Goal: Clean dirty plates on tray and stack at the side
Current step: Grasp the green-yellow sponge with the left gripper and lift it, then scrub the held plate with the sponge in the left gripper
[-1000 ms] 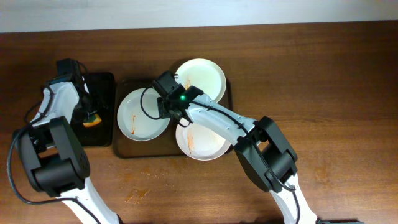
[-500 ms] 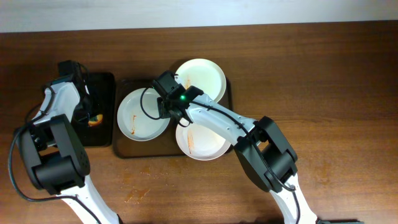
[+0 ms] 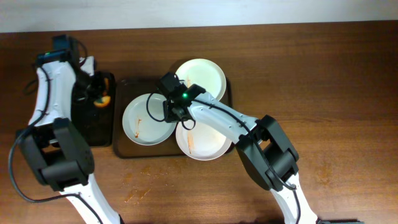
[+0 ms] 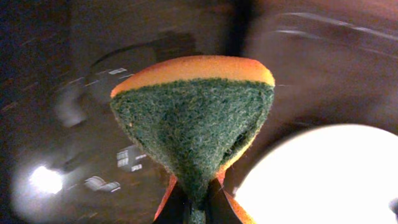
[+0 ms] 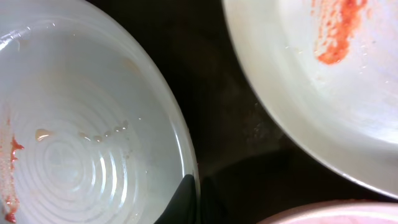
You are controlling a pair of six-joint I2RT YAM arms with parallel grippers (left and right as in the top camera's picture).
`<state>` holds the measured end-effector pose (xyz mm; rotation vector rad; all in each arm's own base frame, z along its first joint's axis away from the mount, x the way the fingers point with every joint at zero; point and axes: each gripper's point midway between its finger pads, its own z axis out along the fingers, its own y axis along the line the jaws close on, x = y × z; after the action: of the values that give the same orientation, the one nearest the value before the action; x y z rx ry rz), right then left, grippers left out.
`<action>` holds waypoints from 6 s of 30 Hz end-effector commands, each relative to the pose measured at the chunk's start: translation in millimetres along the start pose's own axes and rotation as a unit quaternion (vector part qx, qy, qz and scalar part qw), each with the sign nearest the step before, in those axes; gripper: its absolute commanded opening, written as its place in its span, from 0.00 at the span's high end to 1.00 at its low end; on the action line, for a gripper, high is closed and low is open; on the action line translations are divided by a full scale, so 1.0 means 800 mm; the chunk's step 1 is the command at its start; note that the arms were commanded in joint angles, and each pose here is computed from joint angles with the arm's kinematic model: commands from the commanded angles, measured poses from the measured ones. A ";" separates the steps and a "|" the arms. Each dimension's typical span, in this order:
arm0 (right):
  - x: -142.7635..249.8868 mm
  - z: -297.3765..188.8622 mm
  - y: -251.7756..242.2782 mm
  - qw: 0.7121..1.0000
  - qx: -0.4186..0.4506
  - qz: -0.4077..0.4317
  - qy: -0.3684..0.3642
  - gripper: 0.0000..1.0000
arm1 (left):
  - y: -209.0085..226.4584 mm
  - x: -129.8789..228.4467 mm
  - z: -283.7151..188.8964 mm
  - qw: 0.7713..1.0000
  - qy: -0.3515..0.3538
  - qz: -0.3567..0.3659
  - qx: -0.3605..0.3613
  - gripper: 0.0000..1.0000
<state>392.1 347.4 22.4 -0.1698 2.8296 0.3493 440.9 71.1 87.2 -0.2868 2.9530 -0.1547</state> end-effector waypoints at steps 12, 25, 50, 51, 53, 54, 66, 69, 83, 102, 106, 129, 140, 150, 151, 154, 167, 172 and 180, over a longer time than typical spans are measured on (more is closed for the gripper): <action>-0.018 -0.001 -0.006 0.996 -0.078 0.026 0.032 0.96 | -0.115 0.090 0.053 0.983 0.093 0.106 0.117 0.99; -0.015 0.000 -0.001 0.995 -0.087 0.023 0.036 0.96 | -0.062 0.127 0.125 0.994 0.103 0.023 0.003 0.99; 0.003 0.023 0.016 0.992 -0.111 0.026 0.061 0.96 | 0.027 0.127 0.108 0.968 0.068 -0.109 -0.218 0.99; 0.003 0.023 0.016 0.992 -0.112 0.026 0.061 0.96 | 0.032 0.124 0.106 0.964 0.059 -0.118 -0.232 0.99; 0.003 0.023 0.016 0.991 -0.111 0.028 0.061 0.96 | 0.032 0.114 0.108 0.965 0.040 -0.122 -0.230 0.99; 0.003 0.023 0.016 0.991 -0.111 0.028 0.061 0.96 | 0.028 0.108 0.110 0.967 0.032 -0.123 -0.222 0.99; 0.019 0.031 0.009 0.990 -0.102 0.034 0.088 0.96 | -0.143 0.051 0.126 0.984 -0.035 0.111 0.134 0.99; 0.020 0.033 0.008 0.990 -0.102 0.034 0.090 0.96 | -0.158 0.052 0.120 0.974 -0.040 0.138 0.176 0.99; 0.019 0.033 0.009 0.990 -0.103 0.034 0.089 0.96 | -0.040 0.033 0.124 0.986 -0.078 -0.022 -0.145 0.99; 0.025 0.041 0.007 0.989 -0.100 0.044 0.097 0.96 | -0.117 0.100 0.062 0.991 0.111 0.068 0.022 0.99; 0.029 0.049 0.004 0.988 -0.096 0.057 0.103 0.85 | -0.103 0.103 0.060 0.991 0.119 0.055 0.009 0.99; 0.029 0.054 0.010 0.986 -0.112 0.066 0.107 0.96 | -0.104 0.128 0.131 0.991 0.109 0.017 0.075 0.99; 0.029 0.054 0.010 0.986 -0.112 0.066 0.107 0.96 | -0.142 0.082 0.178 0.992 0.016 0.059 0.108 0.99; 0.029 0.054 0.010 0.986 -0.111 0.066 0.108 0.96 | -0.161 0.101 0.157 0.973 0.054 0.069 0.214 0.99; 0.029 0.054 0.010 0.986 -0.111 0.066 0.109 0.96 | -0.153 0.101 0.157 0.975 0.059 0.057 0.207 0.99; 0.028 0.054 0.007 0.986 -0.111 0.068 0.108 0.96 | -0.114 0.113 0.152 0.980 0.094 0.020 0.172 0.99; 0.027 0.053 0.007 0.984 -0.119 0.072 0.113 0.96 | 0.025 0.194 0.127 0.967 0.232 -0.071 -0.077 0.99; 0.028 0.053 0.007 0.984 -0.118 0.072 0.113 0.96 | 0.065 0.177 0.125 0.954 0.182 -0.147 -0.187 0.99; 0.028 0.053 0.006 0.984 -0.117 0.072 0.115 0.96 | -0.024 0.116 0.141 0.983 0.119 -0.134 -0.033 0.99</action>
<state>378.8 376.7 4.9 -0.1152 2.9803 0.8340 360.7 28.0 0.9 -0.7517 3.1491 -0.1130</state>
